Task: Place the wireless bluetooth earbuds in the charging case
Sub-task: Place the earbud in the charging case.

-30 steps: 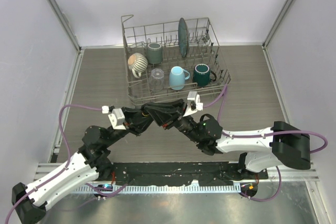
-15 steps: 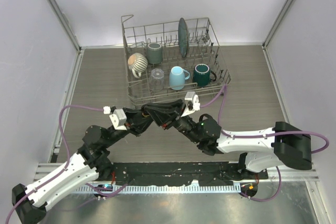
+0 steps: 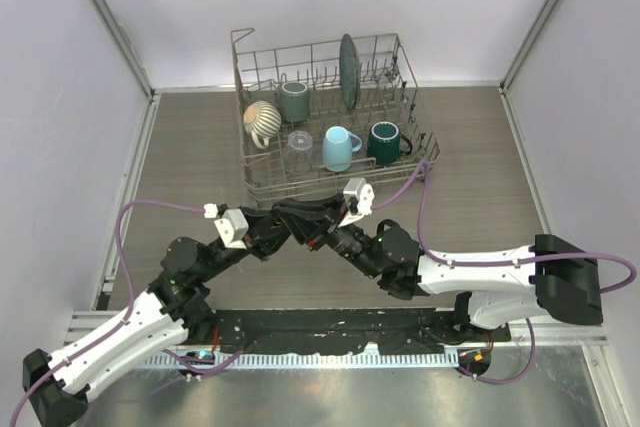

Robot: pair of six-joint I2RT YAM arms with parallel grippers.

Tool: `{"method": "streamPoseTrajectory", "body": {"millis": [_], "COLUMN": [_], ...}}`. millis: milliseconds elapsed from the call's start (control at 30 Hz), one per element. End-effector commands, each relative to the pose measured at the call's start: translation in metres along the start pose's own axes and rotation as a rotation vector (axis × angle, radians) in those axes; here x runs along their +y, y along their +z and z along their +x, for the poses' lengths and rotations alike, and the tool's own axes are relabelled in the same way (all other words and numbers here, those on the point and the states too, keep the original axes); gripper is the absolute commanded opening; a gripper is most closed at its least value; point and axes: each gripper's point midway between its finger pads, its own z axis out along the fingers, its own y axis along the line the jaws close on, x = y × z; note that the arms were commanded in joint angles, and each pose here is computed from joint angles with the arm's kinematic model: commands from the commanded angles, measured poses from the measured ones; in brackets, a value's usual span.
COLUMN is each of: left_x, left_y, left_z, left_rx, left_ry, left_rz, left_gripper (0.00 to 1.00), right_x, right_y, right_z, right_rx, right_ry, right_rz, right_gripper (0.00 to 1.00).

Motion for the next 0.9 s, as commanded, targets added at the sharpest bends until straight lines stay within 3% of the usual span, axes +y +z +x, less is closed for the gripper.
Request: {"method": "streamPoseTrajectory", "body": {"millis": [0, 633, 867], "left_x": [0.002, 0.002, 0.004], "left_y": [0.003, -0.001, -0.003], "left_z": [-0.062, -0.068, -0.072], "left_rx": [-0.177, -0.200, -0.213], "left_ry": [0.063, 0.054, 0.054], "left_rz": [-0.013, -0.023, -0.034], "left_gripper": [0.00, 0.00, 0.00], "right_x": [-0.006, -0.001, -0.011], "right_y": [-0.003, -0.002, -0.002], "right_z": [0.015, 0.005, 0.010], "right_rx": [0.076, 0.079, 0.158], "right_ry": [-0.073, -0.061, -0.116], "right_rz": [0.049, 0.054, 0.122], "right_gripper": [0.01, 0.01, 0.02]}}
